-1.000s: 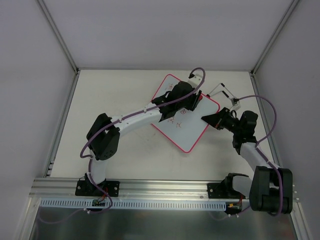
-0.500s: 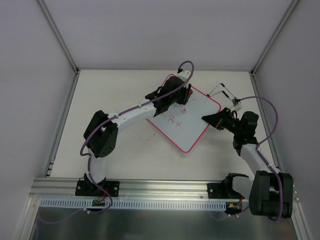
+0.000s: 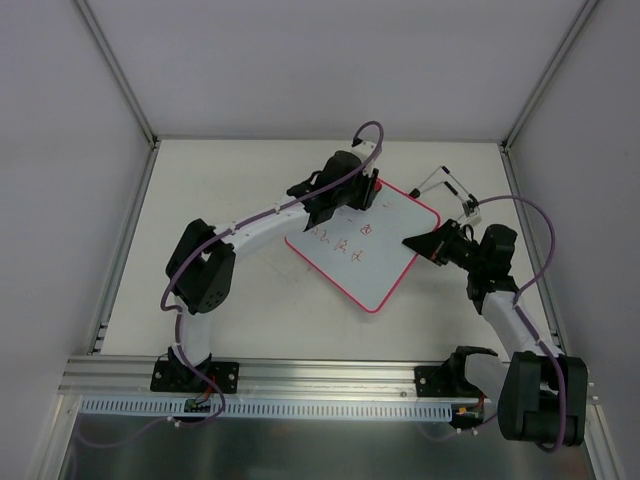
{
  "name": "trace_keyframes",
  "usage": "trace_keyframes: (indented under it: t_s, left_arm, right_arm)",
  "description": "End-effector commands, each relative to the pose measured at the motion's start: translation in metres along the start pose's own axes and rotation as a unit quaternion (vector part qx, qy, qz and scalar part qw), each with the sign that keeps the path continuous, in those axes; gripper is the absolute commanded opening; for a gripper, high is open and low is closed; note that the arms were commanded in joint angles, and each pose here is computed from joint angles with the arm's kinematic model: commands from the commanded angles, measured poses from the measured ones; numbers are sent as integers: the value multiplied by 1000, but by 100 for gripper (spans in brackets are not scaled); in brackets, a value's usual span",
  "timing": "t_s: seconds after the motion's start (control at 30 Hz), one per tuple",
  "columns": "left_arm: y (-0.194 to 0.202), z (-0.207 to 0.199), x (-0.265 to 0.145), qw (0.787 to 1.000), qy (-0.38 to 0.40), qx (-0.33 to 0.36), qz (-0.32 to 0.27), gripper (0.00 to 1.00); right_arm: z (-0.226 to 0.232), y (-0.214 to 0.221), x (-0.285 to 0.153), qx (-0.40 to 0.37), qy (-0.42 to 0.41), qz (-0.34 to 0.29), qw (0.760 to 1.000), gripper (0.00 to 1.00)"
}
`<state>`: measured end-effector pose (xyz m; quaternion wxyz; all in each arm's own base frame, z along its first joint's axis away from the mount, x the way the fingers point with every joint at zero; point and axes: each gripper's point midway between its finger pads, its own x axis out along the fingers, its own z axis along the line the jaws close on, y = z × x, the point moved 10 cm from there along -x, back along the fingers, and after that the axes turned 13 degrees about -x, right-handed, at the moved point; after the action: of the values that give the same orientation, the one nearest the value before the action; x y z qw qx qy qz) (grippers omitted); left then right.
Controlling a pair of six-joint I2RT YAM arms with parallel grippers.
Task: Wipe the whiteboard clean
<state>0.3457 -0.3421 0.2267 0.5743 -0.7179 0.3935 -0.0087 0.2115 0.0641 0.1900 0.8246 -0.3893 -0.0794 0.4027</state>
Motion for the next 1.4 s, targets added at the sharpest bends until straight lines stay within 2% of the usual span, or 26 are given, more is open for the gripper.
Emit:
trace_keyframes:
  t_s: [0.0,0.27,0.47,0.63,0.77,0.97,1.17,1.37]
  left_arm:
    - [20,-24,-12,998,45,11,42,0]
    - [43,-37,-15,993,69,7,92,0]
    - [51,-68,-16,986,106,26,125,0]
    - [51,-67,-16,986,83,44,134,0]
    - [48,-53,-16,989,41,53,129,0]
    - [36,-10,-11,992,-11,14,121,0]
    - [13,32,-4,994,-42,-12,103,0]
    - [9,66,8,992,-58,-31,109,0]
  right_arm:
    - [31,-26,-3,-91,-71,-26,993,0]
    - [27,-18,-1,-83,-56,-11,995,0]
    - [27,-16,-1,-111,-35,8,993,0]
    - [31,-12,0,-124,-35,15,992,0]
    - [32,-13,-2,-126,-35,14,991,0]
    - [36,-13,-3,-126,-43,13,991,0]
    - [39,-12,-6,-124,-54,14,991,0]
    - [46,-14,-9,-127,-66,12,990,0]
